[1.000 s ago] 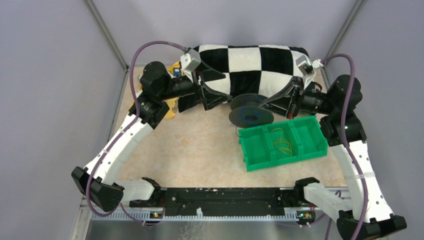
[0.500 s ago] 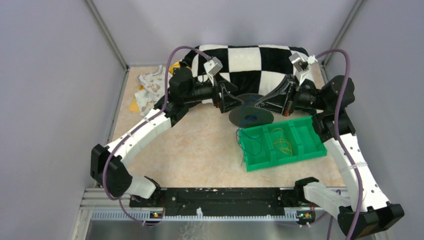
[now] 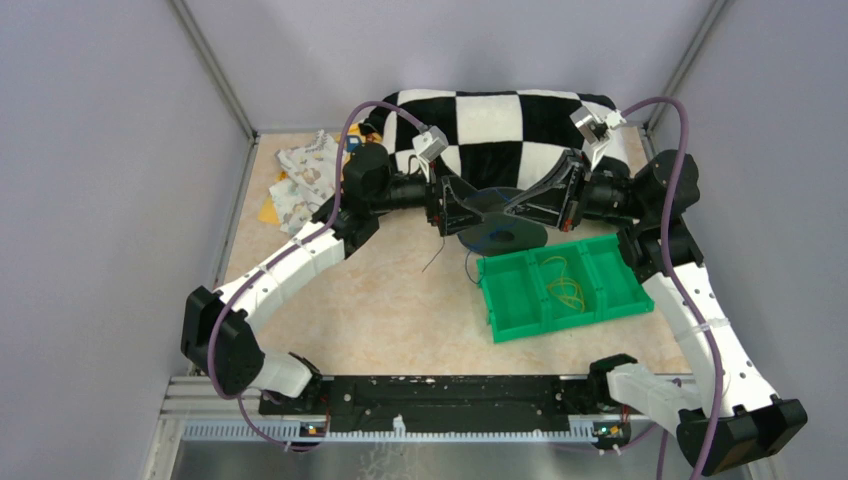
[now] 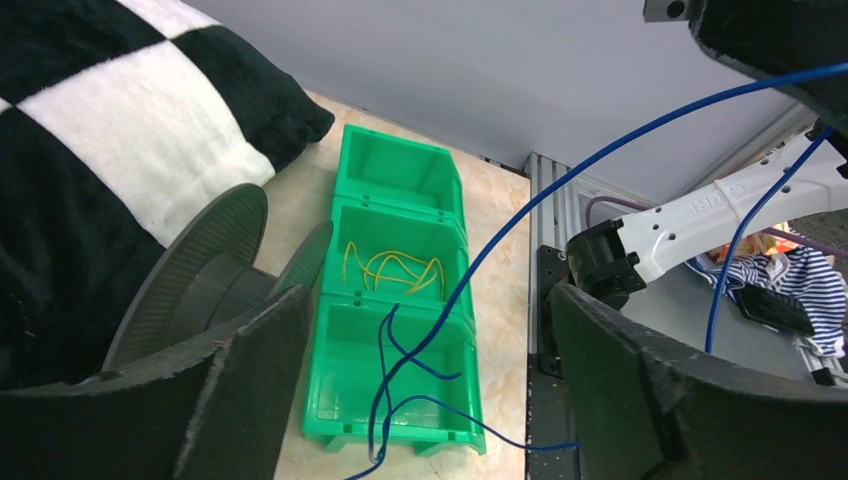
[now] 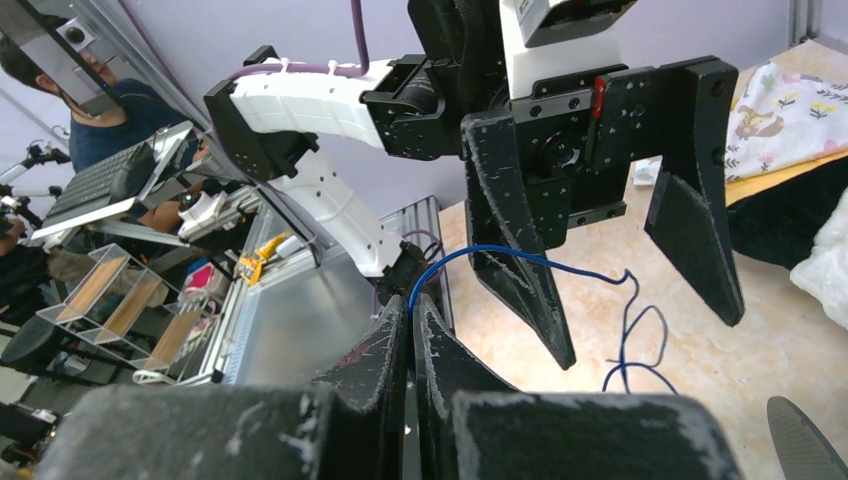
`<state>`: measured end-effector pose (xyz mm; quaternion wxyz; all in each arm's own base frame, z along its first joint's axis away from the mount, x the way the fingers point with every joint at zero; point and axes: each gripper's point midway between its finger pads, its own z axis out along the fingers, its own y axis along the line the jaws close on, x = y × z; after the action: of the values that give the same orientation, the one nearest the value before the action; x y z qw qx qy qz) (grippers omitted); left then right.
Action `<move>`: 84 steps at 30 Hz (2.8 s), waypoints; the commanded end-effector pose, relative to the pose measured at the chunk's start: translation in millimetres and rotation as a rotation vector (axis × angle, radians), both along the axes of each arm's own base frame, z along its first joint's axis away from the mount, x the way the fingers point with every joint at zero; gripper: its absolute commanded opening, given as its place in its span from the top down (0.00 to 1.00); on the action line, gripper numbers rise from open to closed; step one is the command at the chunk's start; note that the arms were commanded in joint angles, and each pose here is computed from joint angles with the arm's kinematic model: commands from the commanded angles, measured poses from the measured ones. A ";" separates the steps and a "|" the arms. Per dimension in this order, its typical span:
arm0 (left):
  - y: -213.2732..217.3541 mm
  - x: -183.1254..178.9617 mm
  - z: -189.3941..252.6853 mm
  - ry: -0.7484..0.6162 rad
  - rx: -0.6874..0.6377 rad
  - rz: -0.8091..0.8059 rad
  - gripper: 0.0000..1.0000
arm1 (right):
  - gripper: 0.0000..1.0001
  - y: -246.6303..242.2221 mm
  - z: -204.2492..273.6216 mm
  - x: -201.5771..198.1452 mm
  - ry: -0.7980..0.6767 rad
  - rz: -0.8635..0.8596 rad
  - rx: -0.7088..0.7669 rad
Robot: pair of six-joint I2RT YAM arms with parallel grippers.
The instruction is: Wrap the cables
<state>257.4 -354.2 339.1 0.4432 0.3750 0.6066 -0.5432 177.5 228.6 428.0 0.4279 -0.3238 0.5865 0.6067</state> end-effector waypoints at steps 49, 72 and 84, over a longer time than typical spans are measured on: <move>76.7 -5.6 207.5 -0.297 -0.338 0.431 1.00 | 0.01 28.5 -134.4 70.0 0.209 -0.483 -0.209; 153.8 -62.5 279.9 -0.502 -0.597 0.589 1.00 | 0.04 -151.3 -189.6 102.7 0.380 -1.428 -0.643; 109.6 -46.3 258.0 -0.474 -0.437 0.442 1.00 | 0.02 -208.9 -158.5 61.2 0.298 -1.597 -0.683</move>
<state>204.4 -219.5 605.6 0.7754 0.1913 0.4032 -0.4468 248.4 40.7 239.0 0.4949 0.1451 0.8565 -0.0200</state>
